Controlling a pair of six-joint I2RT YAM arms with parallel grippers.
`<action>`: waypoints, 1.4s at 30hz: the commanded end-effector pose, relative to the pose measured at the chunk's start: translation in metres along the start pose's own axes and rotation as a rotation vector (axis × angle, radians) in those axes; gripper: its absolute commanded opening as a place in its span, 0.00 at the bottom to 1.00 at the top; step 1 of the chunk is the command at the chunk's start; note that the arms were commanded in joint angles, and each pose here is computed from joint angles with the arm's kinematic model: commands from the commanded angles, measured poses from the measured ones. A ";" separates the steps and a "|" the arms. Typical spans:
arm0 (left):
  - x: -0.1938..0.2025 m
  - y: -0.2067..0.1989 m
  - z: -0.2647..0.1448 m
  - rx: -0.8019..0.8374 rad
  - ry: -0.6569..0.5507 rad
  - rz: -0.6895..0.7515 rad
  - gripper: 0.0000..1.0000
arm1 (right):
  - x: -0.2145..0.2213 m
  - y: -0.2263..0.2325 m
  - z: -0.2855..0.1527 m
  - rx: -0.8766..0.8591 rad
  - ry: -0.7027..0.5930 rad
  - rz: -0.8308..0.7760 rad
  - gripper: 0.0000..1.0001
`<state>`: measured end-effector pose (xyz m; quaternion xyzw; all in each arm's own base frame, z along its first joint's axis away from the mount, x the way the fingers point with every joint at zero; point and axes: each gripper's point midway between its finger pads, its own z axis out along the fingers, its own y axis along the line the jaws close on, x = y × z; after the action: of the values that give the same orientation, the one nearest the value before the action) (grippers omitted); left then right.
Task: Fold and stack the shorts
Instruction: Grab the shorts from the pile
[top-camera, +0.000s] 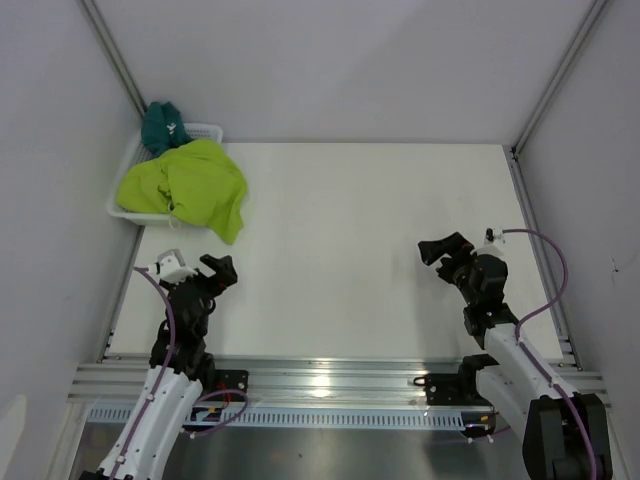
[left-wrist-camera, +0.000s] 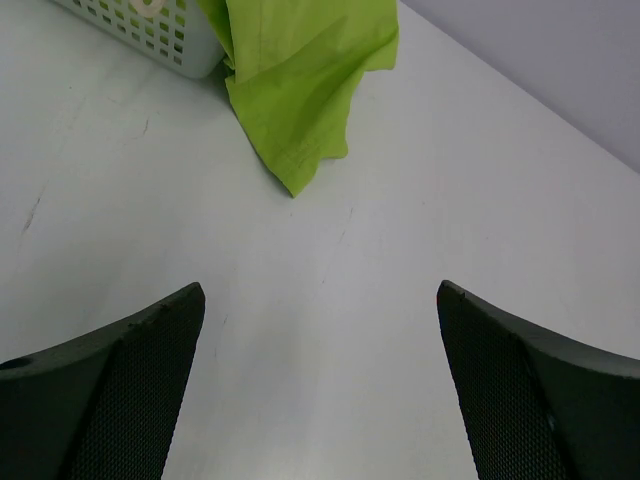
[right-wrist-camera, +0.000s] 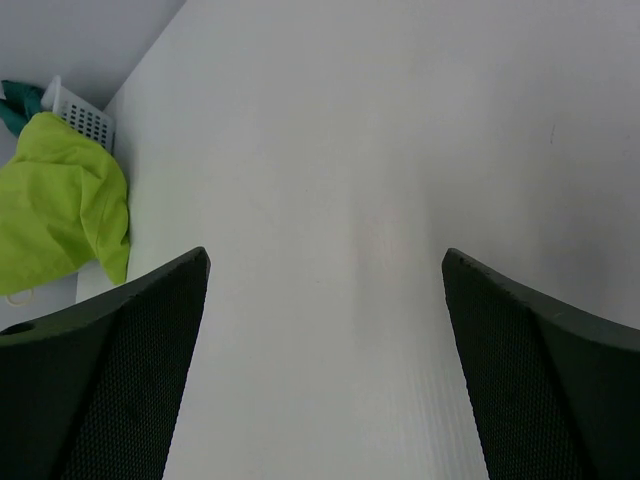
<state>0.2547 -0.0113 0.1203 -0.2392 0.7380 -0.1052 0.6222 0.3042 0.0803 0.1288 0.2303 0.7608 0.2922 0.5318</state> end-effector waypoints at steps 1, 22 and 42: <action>-0.006 -0.007 0.000 0.028 -0.018 0.001 0.99 | -0.024 0.008 0.000 0.013 -0.083 -0.010 1.00; -0.097 -0.003 0.056 -0.340 0.063 -0.113 0.99 | -0.009 0.003 0.003 0.016 -0.054 0.017 0.99; -0.124 0.012 0.182 -0.452 0.083 -0.141 0.96 | -0.007 0.001 0.005 0.023 -0.054 0.002 1.00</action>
<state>0.4164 0.0836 0.1563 -0.4183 0.7738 0.0426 0.4737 0.3054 0.0793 0.1244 0.2450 0.7615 0.2804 0.5306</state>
